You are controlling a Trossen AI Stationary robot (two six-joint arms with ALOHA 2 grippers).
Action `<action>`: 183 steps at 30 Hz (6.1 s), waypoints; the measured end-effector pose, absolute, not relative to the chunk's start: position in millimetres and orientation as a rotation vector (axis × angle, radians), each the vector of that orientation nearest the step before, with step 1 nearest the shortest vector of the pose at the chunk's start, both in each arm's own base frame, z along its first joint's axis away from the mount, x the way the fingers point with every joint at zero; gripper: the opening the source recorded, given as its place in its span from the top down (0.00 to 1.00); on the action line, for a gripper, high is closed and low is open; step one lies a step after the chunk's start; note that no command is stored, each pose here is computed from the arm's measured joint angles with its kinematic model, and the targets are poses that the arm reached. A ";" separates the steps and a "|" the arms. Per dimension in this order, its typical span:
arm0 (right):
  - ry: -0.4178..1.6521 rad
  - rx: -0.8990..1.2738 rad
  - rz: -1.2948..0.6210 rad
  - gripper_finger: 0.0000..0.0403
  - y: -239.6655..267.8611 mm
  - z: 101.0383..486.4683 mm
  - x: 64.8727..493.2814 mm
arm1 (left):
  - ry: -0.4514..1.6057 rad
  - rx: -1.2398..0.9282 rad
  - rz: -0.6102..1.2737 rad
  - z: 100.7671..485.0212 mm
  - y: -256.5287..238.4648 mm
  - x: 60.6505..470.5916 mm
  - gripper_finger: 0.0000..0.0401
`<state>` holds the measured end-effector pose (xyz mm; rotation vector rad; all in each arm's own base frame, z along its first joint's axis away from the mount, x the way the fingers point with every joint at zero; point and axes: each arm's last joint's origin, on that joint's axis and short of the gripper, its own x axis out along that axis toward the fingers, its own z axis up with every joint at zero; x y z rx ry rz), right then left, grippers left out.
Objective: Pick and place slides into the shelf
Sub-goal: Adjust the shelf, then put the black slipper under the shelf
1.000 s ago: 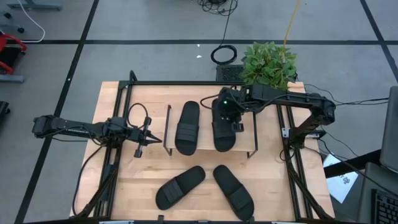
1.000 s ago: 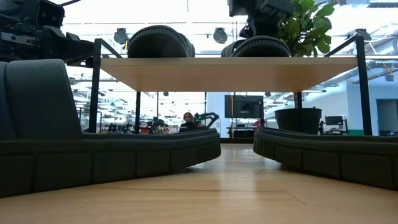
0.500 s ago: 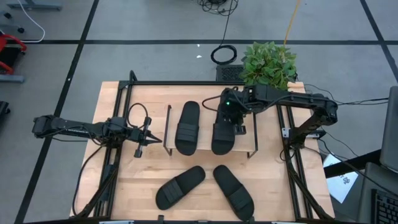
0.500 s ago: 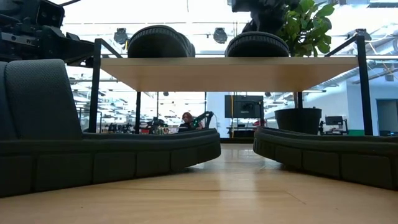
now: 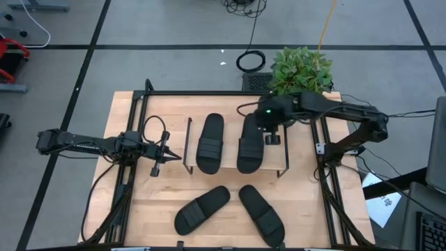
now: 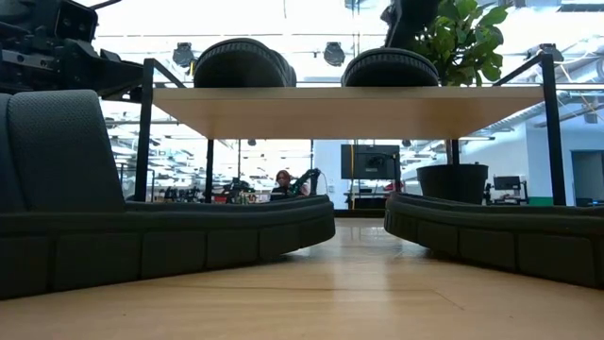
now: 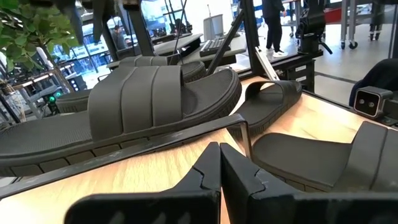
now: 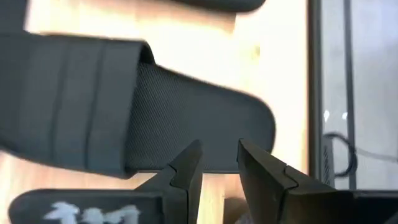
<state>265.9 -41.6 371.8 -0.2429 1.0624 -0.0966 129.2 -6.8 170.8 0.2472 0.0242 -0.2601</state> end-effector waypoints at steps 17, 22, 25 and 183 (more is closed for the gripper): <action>0.722 -0.220 0.242 1.00 40.3 414.8 192.3 | -0.007 0.255 -0.257 173.7 -6.8 129.3 0.99; 0.816 -0.185 0.185 1.00 59.2 382.7 180.9 | -0.001 0.248 -0.227 173.6 -5.9 129.5 0.99; 0.874 -0.127 0.194 1.00 70.5 359.4 175.5 | 0.020 0.244 -0.187 172.1 -4.7 129.7 0.99; -0.062 -0.013 0.338 1.00 51.9 187.6 89.7 | 0.020 0.349 -0.183 171.4 -9.8 129.4 0.99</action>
